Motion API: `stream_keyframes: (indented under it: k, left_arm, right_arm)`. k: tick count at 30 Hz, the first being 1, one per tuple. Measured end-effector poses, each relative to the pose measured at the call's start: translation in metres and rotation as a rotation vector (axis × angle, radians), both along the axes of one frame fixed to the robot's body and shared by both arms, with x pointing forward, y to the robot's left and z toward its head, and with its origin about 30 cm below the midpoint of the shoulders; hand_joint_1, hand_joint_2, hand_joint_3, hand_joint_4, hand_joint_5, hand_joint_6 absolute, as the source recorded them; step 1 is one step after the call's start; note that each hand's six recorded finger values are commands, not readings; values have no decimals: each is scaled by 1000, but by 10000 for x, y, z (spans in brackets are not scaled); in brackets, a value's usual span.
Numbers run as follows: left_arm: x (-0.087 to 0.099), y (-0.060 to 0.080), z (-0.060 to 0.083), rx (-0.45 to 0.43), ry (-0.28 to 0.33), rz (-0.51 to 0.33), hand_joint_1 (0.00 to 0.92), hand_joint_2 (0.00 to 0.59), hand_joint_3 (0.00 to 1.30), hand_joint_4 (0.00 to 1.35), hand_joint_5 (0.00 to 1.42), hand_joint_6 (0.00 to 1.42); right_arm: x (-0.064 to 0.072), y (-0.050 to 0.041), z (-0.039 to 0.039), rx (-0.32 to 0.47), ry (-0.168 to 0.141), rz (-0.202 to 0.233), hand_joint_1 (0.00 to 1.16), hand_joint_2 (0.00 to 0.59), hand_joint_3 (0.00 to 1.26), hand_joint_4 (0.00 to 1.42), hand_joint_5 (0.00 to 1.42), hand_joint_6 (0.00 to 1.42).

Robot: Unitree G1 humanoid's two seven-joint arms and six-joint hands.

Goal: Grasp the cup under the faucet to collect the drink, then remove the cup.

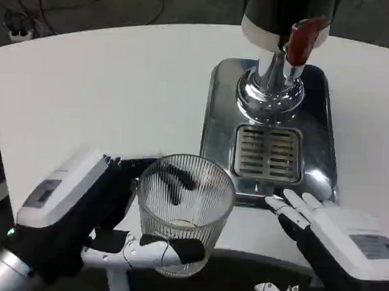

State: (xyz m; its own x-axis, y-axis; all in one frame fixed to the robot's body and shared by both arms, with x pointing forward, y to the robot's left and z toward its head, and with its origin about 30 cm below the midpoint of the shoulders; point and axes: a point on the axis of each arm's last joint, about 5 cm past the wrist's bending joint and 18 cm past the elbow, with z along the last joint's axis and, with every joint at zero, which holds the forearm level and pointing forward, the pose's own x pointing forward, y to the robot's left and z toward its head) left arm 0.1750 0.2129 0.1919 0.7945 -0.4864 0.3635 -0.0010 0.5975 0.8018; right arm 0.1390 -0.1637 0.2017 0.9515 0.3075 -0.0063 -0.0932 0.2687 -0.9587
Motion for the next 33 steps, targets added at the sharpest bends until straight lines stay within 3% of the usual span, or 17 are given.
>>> stream_keyframes:
  k: [20,33]
  left_arm:
    - [1,6,4,7,-1,-1,548,98,1026,1176,1389,1424]
    - [139,-32,-5,-24,-21,8,548,97,1026,1176,1389,1424]
  right_arm:
    - [-3,-2,-4,4,3,-4,463,349,101,0,0,0]
    - [23,-7,16,63,-7,-53,461,349,92,0,0,0]
